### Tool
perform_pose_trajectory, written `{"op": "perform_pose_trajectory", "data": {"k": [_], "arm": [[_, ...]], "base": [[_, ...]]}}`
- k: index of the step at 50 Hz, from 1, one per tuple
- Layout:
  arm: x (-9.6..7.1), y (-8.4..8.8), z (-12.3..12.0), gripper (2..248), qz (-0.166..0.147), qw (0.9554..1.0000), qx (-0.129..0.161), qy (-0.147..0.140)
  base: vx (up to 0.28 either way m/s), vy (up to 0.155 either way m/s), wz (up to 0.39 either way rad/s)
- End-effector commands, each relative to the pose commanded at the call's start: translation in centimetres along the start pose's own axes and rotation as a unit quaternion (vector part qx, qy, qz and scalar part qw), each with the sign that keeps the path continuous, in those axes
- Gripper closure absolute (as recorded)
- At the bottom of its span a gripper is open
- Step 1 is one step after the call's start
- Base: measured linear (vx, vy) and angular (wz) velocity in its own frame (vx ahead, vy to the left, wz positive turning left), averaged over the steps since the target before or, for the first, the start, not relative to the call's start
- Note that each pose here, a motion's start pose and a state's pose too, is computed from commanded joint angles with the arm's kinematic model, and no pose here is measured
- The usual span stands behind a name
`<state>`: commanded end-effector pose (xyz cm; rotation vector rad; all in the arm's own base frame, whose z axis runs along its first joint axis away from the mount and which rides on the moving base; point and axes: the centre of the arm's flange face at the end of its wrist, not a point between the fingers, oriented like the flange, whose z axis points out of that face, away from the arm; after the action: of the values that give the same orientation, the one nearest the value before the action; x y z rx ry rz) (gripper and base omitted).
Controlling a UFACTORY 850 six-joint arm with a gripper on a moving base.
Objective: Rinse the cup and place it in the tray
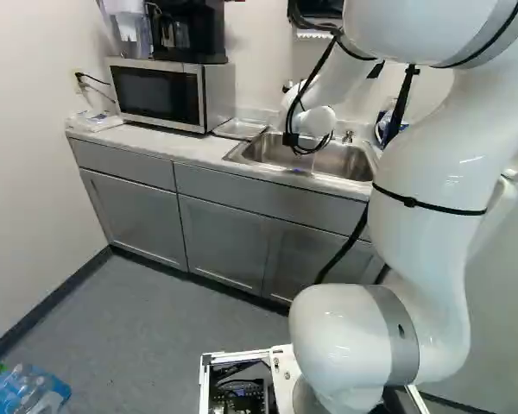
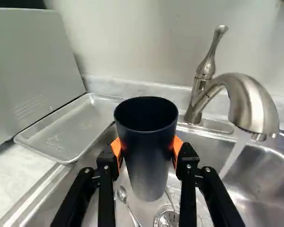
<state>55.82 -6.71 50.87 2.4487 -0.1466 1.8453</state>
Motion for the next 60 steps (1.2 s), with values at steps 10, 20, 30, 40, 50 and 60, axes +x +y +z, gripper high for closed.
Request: {"op": "perform_pose_trajectory", "data": {"k": [10,20,30,40,50,60], "arm": [[-1.3,1.4,-0.5,128,0.004,0.9999,-0.012,-0.012],[-2.2,3.0,-0.3,128,0.008,0.9994,-0.025,-0.021],[-2.2,4.5,-0.4,128,0.012,0.999,-0.039,-0.016],[-2.0,6.1,-0.7,128,0.015,0.9985,-0.053,-0.001],[-2.2,7.4,-1.7,128,0.019,0.9977,-0.066,0.0],[-2.5,8.4,-3.0,128,0.022,0.9968,-0.076,-0.001]], "base": [[0.0,0.0,0.0],[0.0,0.0,0.0],[0.0,0.0,0.0],[0.0,0.0,0.0],[0.0,0.0,0.0],[0.0,0.0,0.0]]}}
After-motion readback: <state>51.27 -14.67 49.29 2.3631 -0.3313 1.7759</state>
